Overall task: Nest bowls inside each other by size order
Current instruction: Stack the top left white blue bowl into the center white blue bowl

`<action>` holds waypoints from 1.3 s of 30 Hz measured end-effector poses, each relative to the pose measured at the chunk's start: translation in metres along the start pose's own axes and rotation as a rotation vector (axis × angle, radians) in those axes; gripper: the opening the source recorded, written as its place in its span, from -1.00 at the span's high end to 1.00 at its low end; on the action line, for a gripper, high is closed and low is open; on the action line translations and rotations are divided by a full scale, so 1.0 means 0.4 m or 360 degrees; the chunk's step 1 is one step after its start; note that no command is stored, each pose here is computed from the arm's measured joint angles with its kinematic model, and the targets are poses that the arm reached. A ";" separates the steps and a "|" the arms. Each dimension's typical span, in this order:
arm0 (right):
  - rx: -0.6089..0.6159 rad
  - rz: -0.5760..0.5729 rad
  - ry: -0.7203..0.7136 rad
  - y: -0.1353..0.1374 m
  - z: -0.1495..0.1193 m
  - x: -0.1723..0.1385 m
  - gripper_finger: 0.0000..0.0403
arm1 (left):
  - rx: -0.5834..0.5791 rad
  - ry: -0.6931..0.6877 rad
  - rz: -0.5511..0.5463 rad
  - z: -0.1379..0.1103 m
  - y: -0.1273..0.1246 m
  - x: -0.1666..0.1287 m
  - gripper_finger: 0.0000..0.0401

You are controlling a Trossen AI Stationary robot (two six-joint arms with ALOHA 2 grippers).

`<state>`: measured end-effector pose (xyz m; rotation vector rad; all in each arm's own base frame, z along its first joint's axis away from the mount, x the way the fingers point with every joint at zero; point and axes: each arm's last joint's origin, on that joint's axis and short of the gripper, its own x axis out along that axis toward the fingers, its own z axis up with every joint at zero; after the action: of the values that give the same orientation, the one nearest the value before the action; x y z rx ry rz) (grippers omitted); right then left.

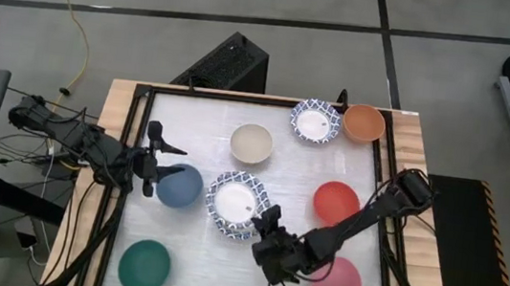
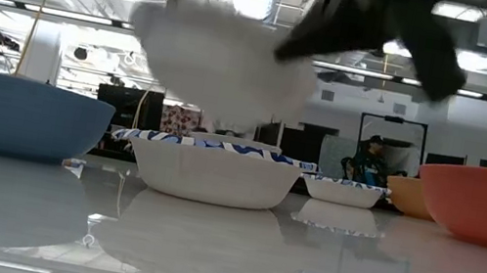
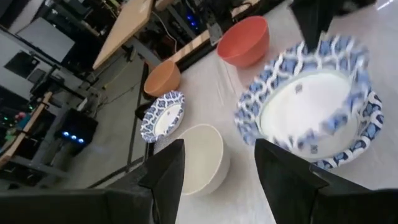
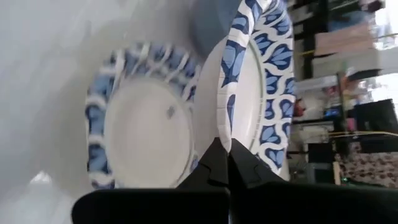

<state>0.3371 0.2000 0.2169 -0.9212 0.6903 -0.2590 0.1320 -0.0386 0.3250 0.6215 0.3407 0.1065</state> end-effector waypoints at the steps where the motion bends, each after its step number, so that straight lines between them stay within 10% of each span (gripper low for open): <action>1: 0.0038 -0.0002 -0.0015 0.000 0.006 -0.008 0.99 | -0.0003 0.0017 -0.0010 -0.003 -0.002 0.000 0.08; 39: 0.0159 0.0170 0.0153 0.076 -0.030 0.039 1.00 | -0.0027 0.0077 -0.0127 -0.017 -0.013 0.001 0.08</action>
<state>0.3389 0.2028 0.1807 -0.7777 0.8058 -0.2416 0.1300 -0.0392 0.3167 0.5889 0.4104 0.0480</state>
